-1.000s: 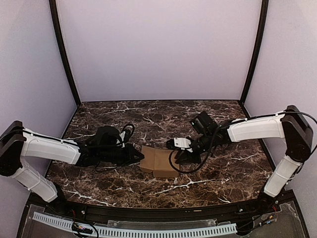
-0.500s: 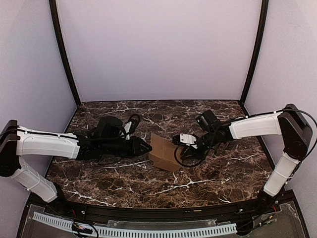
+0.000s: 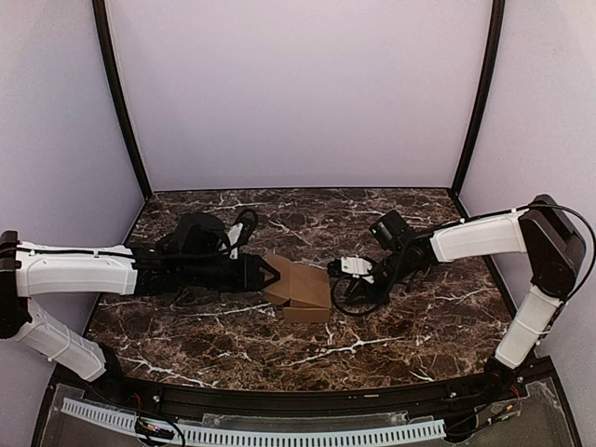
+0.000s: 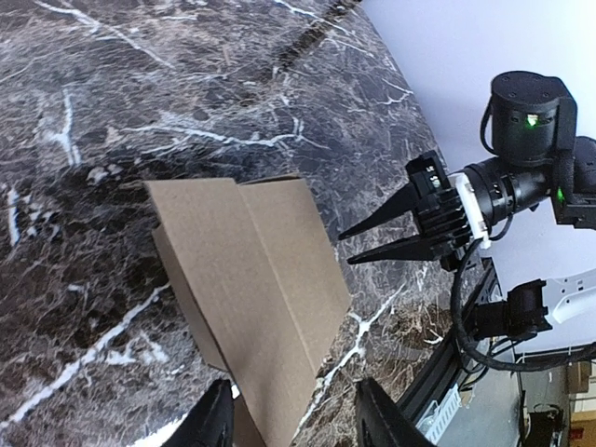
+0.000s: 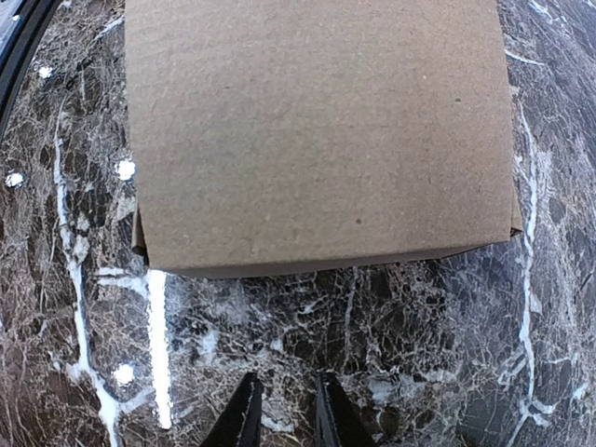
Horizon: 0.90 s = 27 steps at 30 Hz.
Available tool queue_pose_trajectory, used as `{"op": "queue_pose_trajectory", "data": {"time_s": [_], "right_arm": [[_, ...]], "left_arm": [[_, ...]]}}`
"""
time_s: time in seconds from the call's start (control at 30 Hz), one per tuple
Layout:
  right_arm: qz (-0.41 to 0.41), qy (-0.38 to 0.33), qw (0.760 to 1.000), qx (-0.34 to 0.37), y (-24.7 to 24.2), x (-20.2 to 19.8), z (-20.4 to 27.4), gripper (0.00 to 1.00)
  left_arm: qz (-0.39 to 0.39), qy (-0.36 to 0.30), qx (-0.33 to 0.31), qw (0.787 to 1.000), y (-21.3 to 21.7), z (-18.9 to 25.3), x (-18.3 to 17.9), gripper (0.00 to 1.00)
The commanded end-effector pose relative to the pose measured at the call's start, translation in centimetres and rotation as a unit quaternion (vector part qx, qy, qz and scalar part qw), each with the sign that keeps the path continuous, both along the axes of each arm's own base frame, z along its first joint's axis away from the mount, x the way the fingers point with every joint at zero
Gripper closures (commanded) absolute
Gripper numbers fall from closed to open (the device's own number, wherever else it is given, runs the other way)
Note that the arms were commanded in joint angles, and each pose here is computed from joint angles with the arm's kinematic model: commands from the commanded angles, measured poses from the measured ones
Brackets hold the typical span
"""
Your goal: Fold the paper box
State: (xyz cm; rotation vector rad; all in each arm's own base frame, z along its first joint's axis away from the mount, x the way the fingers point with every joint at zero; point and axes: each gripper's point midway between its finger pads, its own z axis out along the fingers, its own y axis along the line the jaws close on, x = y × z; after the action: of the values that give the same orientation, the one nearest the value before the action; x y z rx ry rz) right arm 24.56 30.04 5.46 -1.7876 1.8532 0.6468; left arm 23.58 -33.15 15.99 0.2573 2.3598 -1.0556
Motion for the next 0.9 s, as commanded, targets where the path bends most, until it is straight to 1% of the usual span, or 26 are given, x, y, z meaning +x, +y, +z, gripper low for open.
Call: {"op": "queue_pose_trajectory", "data": {"time_s": [0.0,0.03,0.1,0.23,0.3,0.33,0.37,0.4,0.43,0.47,0.5,0.57,0.6,0.63,0.7,0.73,0.77,0.8,0.83,0.87], "right_arm": [[-0.003,-0.012,1.0,0.018,0.1,0.2,2.4,0.79],[-0.003,-0.013,1.0,0.024,0.2,0.2,3.0,0.79],[-0.004,-0.016,0.999,0.038,0.8,0.5,4.4,0.78],[-0.004,-0.02,0.997,0.073,2.6,1.6,7.2,0.77],[-0.003,-0.019,0.997,0.078,3.5,2.3,7.6,0.77],[-0.001,-0.02,0.997,0.08,4.0,2.7,7.7,0.77],[0.002,-0.015,0.997,0.078,4.3,2.8,7.4,0.77],[0.005,-0.011,0.997,0.077,4.7,2.7,7.0,0.78],[0.008,-0.006,0.997,0.074,4.9,2.7,6.5,0.78],[0.01,-0.002,0.997,0.071,5.1,2.6,5.9,0.78],[0.013,0.003,0.998,0.068,5.3,2.5,5.4,0.78],[0.016,0.008,0.998,0.068,5.6,2.4,5.0,0.78],[0.017,0.01,0.997,0.068,5.7,2.3,4.8,0.78],[0.018,0.012,0.998,0.067,5.7,2.3,4.6,0.78],[0.02,0.015,0.998,0.064,5.8,2.2,4.3,0.78],[0.021,0.015,0.998,0.063,5.8,2.1,4.1,0.78],[0.021,0.017,0.998,0.061,5.8,2.1,3.8,0.78],[0.02,0.019,0.998,0.059,5.7,2.0,3.5,0.78],[0.02,0.02,0.998,0.057,5.6,2.0,3.2,0.78],[0.02,0.024,0.998,0.053,5.5,1.9,2.8,0.78]], "left_arm": [[0.035,-0.019,0.073,0.996,3.6,0.7,-0.1,0.53],[0.051,-0.016,0.103,0.993,4.8,-0.1,-0.1,0.52],[0.055,-0.014,0.122,0.991,5.8,-0.9,-0.2,0.52],[0.057,-0.004,0.124,0.991,6.3,-2.0,-0.8,0.52],[0.078,-0.014,0.123,0.989,7.3,-1.9,-0.7,0.52],[0.104,-0.03,0.121,0.987,8.2,-1.2,-0.2,0.51],[0.128,-0.025,0.12,0.984,9.2,-2.0,-0.2,0.5],[0.162,-0.039,0.111,0.98,10.3,-1.4,0.2,0.48],[0.192,-0.028,0.101,0.976,11.4,-2.9,0.3,0.45],[0.214,-0.034,0.087,0.972,12.1,-2.8,0.6,0.44],[0.234,-0.028,0.073,0.969,12.7,-4.0,0.8,0.43],[0.245,-0.026,0.062,0.967,12.8,-5.2,1.5,0.43],[0.238,-0.017,0.071,0.969,12.5,-6.3,1.6,0.43],[0.233,-0.025,0.062,0.97,11.9,-6.2,2.1,0.44],[0.223,-0.012,0.072,0.972,10.9,-8.1,2.6,0.44],[0.223,-0.017,0.058,0.973,10.3,-7.9,3.1,0.45],[0.218,-0.005,0.066,0.974,9.9,-9.2,3.2,0.45],[0.22,-0.005,0.05,0.974,9.4,-9.0,3.6,0.45],[0.218,0.01,0.054,0.974,9.1,-10.1,3.5,0.45],[0.226,0.018,0.028,0.974,8.6,-10.1,3.7,0.46]]}}
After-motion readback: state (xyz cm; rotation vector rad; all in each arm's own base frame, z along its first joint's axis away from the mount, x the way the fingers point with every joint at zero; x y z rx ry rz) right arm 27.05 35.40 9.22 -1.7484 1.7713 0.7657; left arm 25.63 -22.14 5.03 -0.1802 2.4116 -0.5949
